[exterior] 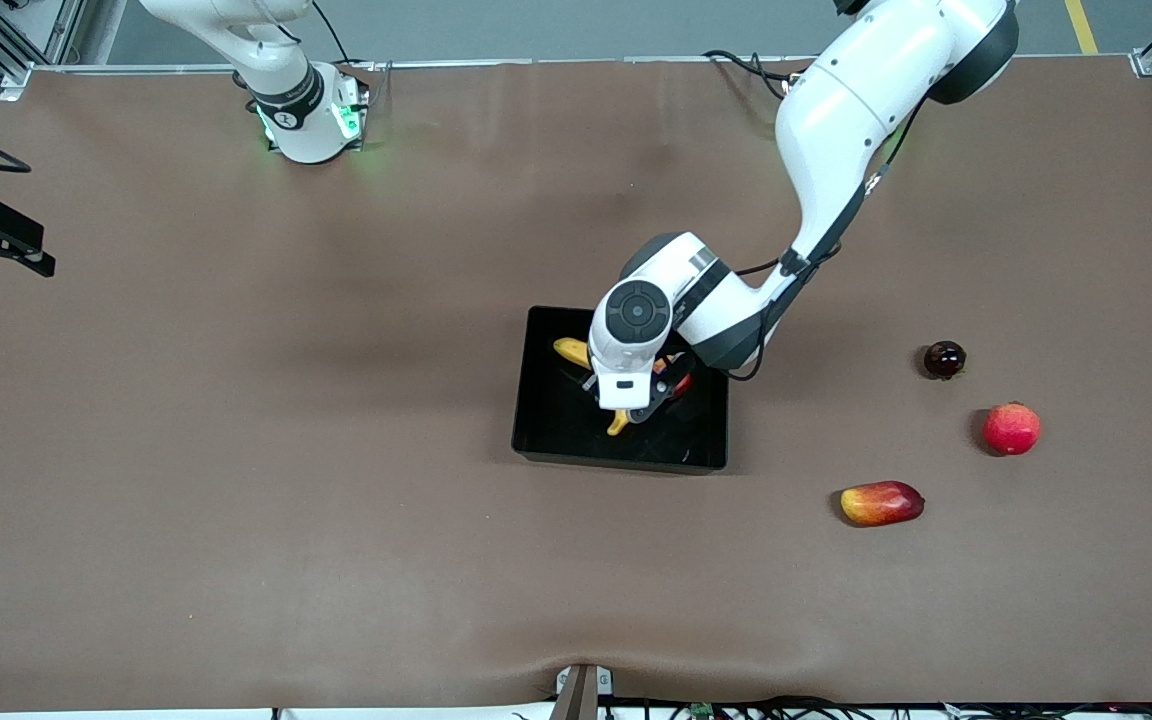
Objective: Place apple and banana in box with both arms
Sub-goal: 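Carry the banana into the tray and open the left gripper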
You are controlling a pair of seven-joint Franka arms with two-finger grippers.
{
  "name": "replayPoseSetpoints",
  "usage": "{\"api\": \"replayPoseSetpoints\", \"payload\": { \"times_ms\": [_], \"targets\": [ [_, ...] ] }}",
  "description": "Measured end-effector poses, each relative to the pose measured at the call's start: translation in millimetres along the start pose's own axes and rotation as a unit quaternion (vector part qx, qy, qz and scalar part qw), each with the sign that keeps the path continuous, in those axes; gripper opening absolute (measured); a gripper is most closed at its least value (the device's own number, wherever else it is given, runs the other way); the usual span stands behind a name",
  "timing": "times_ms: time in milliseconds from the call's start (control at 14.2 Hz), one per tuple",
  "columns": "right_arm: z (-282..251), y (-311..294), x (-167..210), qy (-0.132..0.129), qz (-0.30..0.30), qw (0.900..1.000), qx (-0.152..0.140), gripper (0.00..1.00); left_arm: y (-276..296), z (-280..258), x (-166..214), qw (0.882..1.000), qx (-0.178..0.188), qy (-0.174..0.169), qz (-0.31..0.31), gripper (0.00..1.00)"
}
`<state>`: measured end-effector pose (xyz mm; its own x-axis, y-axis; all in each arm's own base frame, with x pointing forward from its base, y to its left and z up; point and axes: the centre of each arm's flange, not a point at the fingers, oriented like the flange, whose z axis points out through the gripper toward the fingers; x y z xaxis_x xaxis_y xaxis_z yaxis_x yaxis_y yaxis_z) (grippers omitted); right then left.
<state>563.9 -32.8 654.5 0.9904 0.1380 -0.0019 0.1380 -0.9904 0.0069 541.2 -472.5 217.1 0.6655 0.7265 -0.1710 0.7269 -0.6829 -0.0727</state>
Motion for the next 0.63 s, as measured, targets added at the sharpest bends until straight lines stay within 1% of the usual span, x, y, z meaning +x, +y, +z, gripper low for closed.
{"api": "replayPoseSetpoints", "payload": {
  "times_ms": [282, 352, 493, 564, 634],
  "targets": [
    [0, 1, 0, 0.0, 0.001, 1.0, 0.0, 1.0, 3, 15, 3, 1.0, -0.011, -0.004, 0.003, 0.34],
    [0, 1, 0, 0.0, 0.001, 1.0, 0.0, 1.0, 5, 12, 6, 1.0, -0.015, 0.003, 0.01, 0.38],
    [0, 2, 0, 0.0, 0.002, 1.0, 0.0, 1.0, 11, -6, 14, 0.998, -0.034, 0.04, 0.035, 0.58],
    [0, 2, 0, 0.0, 0.002, 1.0, 0.0, 1.0, 14, -22, 17, 0.997, -0.046, 0.054, 0.043, 0.69],
    [0, 2, 0, 0.0, 0.002, 1.0, 0.0, 1.0, 16, -43, 20, 0.995, -0.061, 0.067, 0.051, 0.78]
  ]
}}
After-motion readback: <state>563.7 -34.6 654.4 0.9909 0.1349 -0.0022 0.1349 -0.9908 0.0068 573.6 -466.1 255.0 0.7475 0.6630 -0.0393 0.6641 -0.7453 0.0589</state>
